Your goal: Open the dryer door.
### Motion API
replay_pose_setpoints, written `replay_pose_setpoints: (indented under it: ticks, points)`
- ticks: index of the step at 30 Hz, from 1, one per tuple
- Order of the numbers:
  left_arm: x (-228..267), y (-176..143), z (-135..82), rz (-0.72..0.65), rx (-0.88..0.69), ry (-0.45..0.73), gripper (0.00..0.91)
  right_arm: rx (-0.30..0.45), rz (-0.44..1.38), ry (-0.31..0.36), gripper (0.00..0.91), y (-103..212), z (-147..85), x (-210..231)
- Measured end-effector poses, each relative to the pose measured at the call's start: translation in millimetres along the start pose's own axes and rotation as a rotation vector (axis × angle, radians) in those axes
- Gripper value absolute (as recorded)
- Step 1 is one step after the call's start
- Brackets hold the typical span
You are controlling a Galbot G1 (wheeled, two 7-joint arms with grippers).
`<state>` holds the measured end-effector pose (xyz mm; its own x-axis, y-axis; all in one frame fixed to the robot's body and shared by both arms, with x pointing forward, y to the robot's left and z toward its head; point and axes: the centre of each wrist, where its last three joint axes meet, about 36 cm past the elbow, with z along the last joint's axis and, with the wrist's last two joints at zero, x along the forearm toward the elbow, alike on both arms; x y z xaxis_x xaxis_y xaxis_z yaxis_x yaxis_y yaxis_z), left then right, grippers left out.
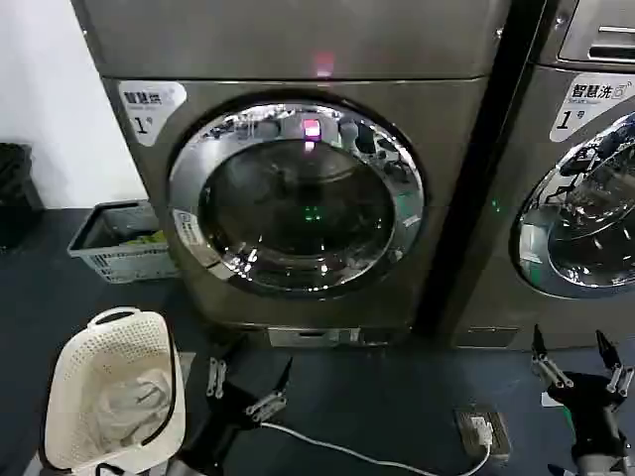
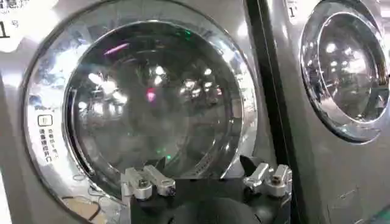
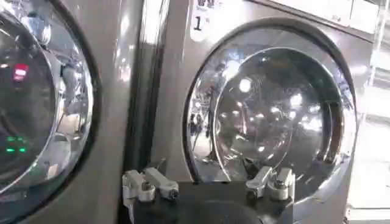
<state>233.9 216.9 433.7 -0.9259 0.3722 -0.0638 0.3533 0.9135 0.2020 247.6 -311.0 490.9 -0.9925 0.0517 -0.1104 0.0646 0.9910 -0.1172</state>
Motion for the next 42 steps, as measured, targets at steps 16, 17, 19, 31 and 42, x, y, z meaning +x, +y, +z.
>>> replay_pose_setpoints:
  ticks: [16, 17, 19, 31, 42]
  points:
    - [13, 2, -11, 0.009, -0.017, -0.022, 0.907, 0.030, -0.597, -0.099, 0.907, 14, 5, -94]
    - [14, 4, -11, 0.004, -0.019, -0.020, 0.907, 0.036, -0.617, -0.105, 0.907, 15, 5, -101]
    - [16, 6, -12, -0.003, -0.022, -0.017, 0.907, 0.051, -0.661, -0.113, 0.907, 18, 7, -116]
    - [30, 13, -24, -0.046, -0.051, 0.004, 0.907, 0.069, -0.835, -0.167, 0.907, 58, 0, -196]
    - [38, 14, -32, -0.065, -0.072, 0.015, 0.907, 0.068, -0.932, -0.191, 0.907, 110, -13, -246]
